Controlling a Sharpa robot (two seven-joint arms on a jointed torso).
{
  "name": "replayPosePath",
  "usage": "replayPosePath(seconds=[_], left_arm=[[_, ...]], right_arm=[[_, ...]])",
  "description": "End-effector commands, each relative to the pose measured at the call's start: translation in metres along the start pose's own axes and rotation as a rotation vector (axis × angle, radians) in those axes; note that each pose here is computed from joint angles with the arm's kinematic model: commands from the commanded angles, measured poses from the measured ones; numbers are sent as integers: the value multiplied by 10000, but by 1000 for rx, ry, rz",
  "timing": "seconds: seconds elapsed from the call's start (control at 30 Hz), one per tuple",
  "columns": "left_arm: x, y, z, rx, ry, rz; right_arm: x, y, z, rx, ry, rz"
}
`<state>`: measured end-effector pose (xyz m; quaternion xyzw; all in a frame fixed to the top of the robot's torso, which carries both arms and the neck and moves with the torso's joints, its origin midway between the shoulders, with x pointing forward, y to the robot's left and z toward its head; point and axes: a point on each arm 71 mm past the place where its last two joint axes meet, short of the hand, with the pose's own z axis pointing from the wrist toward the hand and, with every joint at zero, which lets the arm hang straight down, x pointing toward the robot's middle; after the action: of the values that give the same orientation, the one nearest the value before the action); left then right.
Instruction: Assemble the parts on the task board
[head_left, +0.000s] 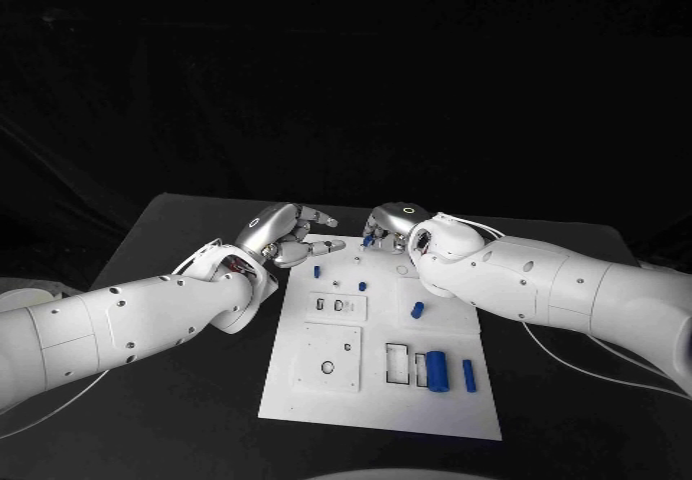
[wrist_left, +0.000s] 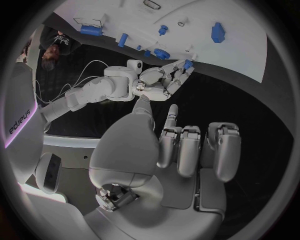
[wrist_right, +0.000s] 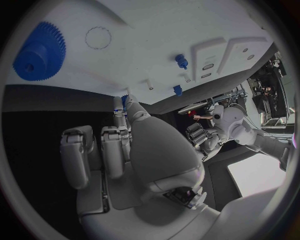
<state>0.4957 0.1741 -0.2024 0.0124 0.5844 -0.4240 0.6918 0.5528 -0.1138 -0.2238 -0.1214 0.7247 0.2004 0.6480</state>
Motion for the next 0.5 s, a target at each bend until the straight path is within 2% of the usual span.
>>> replayPosePath(seconds=[0.03, 0.5], left_arm=[[-15, -23, 14, 11, -12, 6], [-39, -37, 31, 14, -16, 9]], right_arm=[[10, 17, 9, -7, 13, -14], [32, 86, 43, -10, 0, -13]])
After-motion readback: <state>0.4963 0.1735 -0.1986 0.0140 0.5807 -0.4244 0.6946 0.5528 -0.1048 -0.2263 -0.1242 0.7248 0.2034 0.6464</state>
